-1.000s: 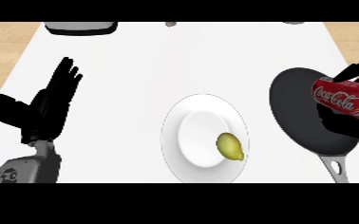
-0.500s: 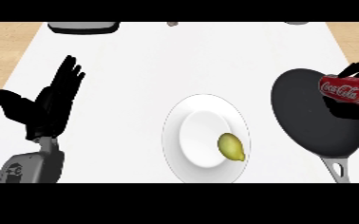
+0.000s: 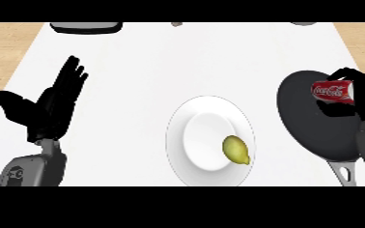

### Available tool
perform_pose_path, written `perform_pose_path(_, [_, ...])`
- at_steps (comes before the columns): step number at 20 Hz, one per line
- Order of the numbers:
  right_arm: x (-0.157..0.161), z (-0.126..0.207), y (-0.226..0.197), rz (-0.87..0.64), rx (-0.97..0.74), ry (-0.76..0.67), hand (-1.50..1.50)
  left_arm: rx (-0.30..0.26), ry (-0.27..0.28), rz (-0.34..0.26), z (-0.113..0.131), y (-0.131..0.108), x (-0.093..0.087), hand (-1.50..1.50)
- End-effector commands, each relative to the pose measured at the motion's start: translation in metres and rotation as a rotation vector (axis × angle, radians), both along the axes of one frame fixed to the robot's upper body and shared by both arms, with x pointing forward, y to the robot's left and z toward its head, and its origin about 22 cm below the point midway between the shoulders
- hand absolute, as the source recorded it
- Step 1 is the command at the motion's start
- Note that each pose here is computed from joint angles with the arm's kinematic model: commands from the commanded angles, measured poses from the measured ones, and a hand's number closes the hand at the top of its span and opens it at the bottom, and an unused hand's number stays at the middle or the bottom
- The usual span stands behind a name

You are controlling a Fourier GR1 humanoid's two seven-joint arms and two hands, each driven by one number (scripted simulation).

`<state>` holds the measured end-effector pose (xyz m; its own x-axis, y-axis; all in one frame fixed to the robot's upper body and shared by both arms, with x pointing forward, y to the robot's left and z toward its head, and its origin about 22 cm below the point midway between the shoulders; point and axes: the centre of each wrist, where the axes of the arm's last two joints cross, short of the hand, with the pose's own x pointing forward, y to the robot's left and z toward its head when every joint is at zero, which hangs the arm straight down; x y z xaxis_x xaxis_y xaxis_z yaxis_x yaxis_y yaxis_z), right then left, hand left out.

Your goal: Pick the can from the plate and place it in the pan

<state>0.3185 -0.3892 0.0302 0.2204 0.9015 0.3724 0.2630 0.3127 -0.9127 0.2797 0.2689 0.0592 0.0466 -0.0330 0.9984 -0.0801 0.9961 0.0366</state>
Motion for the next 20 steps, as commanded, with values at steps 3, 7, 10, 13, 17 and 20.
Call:
perform_pose_path(3, [0.008,-0.03,-0.022,-0.071,0.164,0.125,-1.5,-0.016,-0.004,-0.02,-0.001,-0.009,-0.015,0.0])
perform_pose_path(7, [0.008,-0.015,-0.052,0.005,0.201,0.107,-1.5,0.018,0.003,0.023,-0.012,-0.012,-0.003,0.0])
perform_pose_path(10, [0.004,-0.036,-0.041,0.021,0.287,-0.035,-1.5,0.006,0.001,-0.007,-0.005,-0.004,-0.003,0.0])
perform_pose_path(13, [-0.008,-0.026,-0.061,0.002,0.416,-0.17,-1.5,0.003,0.004,0.003,-0.007,0.007,-0.011,0.0])
perform_pose_path(17, [-0.035,-0.025,-0.092,0.003,0.597,-0.246,-1.5,-0.002,0.005,0.027,0.0,0.004,-0.003,0.0])
perform_pose_path(20, [-0.056,-0.006,-0.126,0.017,0.696,-0.295,-1.5,0.003,0.021,0.016,0.0,-0.002,-0.001,0.0])
